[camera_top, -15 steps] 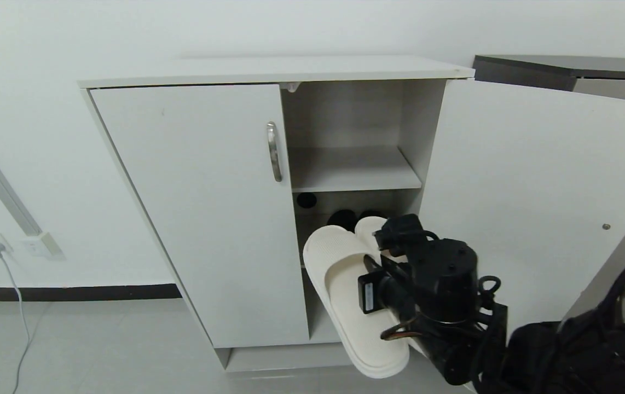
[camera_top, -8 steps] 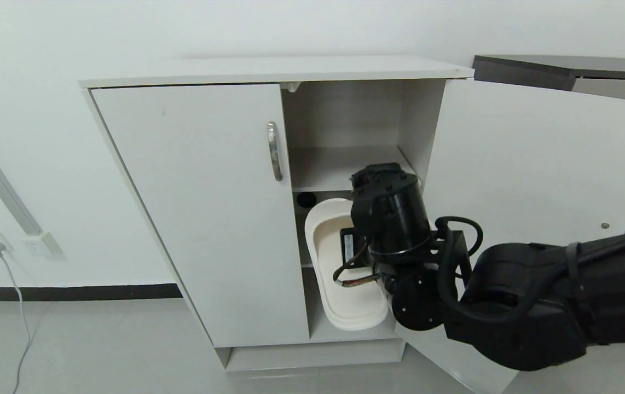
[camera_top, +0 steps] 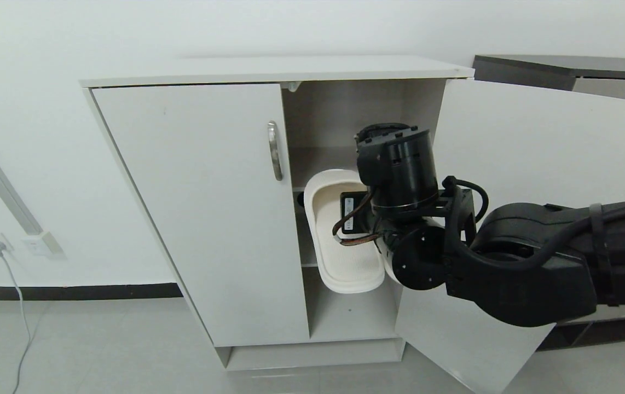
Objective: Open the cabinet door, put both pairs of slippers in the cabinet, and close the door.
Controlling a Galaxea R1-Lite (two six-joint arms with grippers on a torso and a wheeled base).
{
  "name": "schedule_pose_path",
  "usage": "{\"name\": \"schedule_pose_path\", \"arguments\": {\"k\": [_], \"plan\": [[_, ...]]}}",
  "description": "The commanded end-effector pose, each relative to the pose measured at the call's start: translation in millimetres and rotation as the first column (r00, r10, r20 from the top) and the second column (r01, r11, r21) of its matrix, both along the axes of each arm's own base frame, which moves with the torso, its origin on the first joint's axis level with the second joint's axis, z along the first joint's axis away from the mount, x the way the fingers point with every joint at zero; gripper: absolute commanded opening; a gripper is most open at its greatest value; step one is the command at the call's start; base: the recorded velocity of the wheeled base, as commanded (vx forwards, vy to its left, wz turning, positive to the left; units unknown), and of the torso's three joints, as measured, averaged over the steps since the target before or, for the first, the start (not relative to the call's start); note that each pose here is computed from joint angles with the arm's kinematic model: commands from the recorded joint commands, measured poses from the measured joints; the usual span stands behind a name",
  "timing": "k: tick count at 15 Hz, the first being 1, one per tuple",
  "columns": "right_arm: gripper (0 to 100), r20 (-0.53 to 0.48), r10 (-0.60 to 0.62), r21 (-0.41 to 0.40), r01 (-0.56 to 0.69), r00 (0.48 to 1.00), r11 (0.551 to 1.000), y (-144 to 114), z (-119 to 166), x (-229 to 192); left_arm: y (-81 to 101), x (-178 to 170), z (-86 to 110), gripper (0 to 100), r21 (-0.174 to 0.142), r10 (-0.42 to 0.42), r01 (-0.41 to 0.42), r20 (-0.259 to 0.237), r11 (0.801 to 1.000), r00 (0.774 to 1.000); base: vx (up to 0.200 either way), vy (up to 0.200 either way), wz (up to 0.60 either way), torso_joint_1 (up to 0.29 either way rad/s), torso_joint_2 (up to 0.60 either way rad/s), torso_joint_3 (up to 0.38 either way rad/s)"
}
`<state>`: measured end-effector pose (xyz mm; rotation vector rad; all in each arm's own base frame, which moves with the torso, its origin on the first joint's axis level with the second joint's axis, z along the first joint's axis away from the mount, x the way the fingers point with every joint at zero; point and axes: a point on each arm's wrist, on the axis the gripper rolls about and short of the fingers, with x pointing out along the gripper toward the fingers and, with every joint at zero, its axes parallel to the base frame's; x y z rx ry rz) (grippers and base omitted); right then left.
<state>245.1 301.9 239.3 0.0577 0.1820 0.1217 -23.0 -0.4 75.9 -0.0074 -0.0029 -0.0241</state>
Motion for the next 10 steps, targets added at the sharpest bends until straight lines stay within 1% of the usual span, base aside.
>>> {"name": "schedule_pose_path", "arguments": {"k": [1,2,10], "plan": [[0,-0.002,-0.002,-0.003,0.002,1.000,1.000,1.9,-2.0,2.3,0.0,0.1,0.0,0,0.000,-0.001,0.001,-0.001,1.000,1.000,0.000,0.000,0.00,0.000,0.00,0.000],[0,-0.003,-0.003,-0.004,0.003,1.000,1.000,1.9,-2.6,3.0,0.0,0.1,0.0,0,0.000,0.001,-0.001,-0.001,1.000,1.000,0.000,0.000,0.00,0.000,0.00,0.000],[0,-0.005,-0.011,-0.005,0.011,1.000,1.000,-0.2,-3.5,5.2,0.0,0.1,0.0,0,0.000,-0.001,0.001,-0.001,1.000,1.000,0.200,0.000,0.00,-0.001,0.00,0.004]]}}
